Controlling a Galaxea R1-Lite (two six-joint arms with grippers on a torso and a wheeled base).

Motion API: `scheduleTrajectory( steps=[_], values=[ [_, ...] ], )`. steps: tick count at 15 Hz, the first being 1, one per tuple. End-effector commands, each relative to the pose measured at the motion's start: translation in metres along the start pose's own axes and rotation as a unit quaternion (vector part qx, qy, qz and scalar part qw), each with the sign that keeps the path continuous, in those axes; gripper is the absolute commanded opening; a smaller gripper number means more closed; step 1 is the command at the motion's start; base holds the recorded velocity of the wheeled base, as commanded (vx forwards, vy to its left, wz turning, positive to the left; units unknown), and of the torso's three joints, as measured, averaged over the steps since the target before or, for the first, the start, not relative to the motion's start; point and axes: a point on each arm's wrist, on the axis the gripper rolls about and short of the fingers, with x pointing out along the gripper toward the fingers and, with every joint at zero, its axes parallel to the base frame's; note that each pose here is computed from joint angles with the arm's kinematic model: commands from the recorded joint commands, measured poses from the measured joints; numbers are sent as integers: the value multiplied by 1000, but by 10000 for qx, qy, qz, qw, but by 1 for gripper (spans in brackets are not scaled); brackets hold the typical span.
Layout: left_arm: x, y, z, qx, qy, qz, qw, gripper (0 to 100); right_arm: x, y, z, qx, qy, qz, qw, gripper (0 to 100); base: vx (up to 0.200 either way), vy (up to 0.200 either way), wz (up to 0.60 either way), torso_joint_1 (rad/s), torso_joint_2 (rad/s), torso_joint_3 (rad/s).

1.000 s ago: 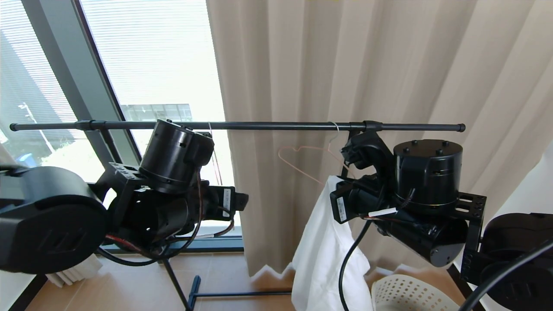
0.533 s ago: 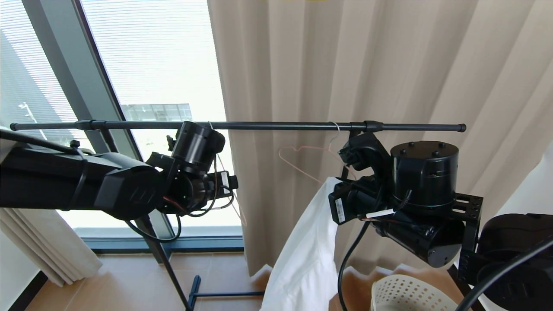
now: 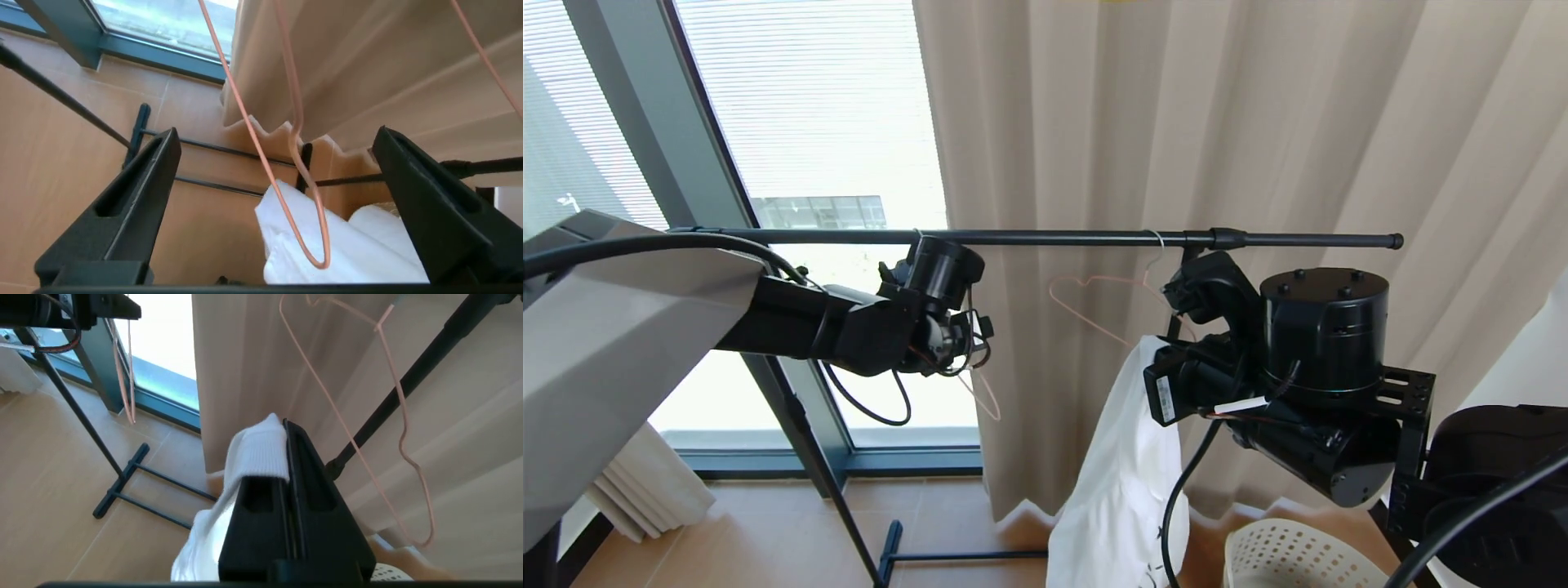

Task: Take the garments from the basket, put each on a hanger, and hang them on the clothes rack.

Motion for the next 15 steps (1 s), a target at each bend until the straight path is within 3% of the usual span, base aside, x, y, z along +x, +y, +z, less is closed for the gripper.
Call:
scheduleTrajectory(
  steps=[1,6,12,15],
  values=[
    [20,-6,-8,45,82,55,9999,100,0,0,0,-1,4,9,10000,0,0,0,0,0,0,0],
    [33,-5,-14,70,159,158,9997,100,5,2,-5,-40,96,0,9999,0,0,0,0,0,0,0],
    [7,26,-15,196,235,556,9980,100,5,2,-5,-37,89,0,10000,0,0,0,0,0,0,0],
    [8,26,-11,257,160,532,9981,100,5,2,-5,-32,96,-1,9999,0,0,0,0,0,0,0]
  ],
)
